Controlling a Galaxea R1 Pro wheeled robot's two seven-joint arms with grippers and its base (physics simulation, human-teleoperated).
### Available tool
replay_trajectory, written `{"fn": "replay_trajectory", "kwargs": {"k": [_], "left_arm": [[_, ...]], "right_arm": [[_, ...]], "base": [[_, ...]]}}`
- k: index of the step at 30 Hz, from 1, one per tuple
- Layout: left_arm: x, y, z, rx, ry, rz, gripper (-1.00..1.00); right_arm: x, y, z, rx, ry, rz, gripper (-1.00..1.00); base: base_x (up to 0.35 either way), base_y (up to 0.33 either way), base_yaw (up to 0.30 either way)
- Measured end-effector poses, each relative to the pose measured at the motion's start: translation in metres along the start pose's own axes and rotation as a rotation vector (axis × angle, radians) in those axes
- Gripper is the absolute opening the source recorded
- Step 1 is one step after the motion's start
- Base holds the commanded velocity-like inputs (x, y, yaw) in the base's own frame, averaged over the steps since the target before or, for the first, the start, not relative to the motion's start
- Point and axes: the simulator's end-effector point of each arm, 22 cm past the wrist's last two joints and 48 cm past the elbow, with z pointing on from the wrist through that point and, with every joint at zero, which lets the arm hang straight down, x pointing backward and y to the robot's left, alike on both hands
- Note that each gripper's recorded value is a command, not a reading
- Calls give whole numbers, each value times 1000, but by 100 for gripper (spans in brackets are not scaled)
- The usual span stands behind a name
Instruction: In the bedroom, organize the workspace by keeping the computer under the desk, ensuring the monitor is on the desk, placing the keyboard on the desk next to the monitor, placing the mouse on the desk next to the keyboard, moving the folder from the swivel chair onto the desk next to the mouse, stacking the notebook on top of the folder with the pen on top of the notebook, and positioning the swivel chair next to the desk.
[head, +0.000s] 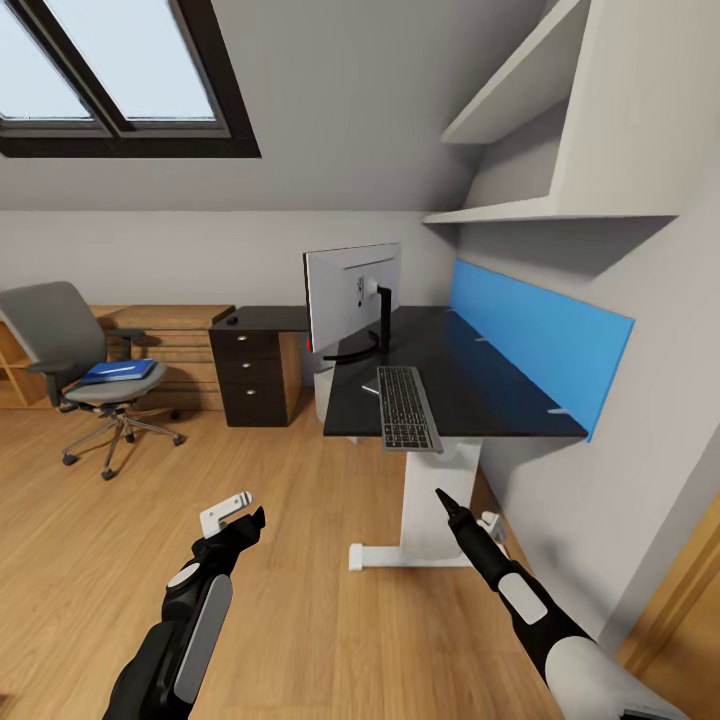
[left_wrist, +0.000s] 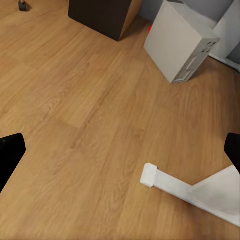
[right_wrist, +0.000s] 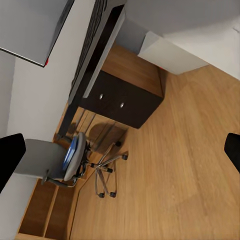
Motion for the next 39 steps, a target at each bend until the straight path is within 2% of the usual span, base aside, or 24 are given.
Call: {"fn": "replay_trajectory", "kwargs": {"k": [18,39], "left_arm": [[0,1,0,0,0,2,100],[0,2,0,-1,0,2,100]], "right_arm": [[1,-2,0,8,0,0,100],[0,-2,0,10,-1,0,100]], "base": [[101,49,0],[250,63,0]]}}
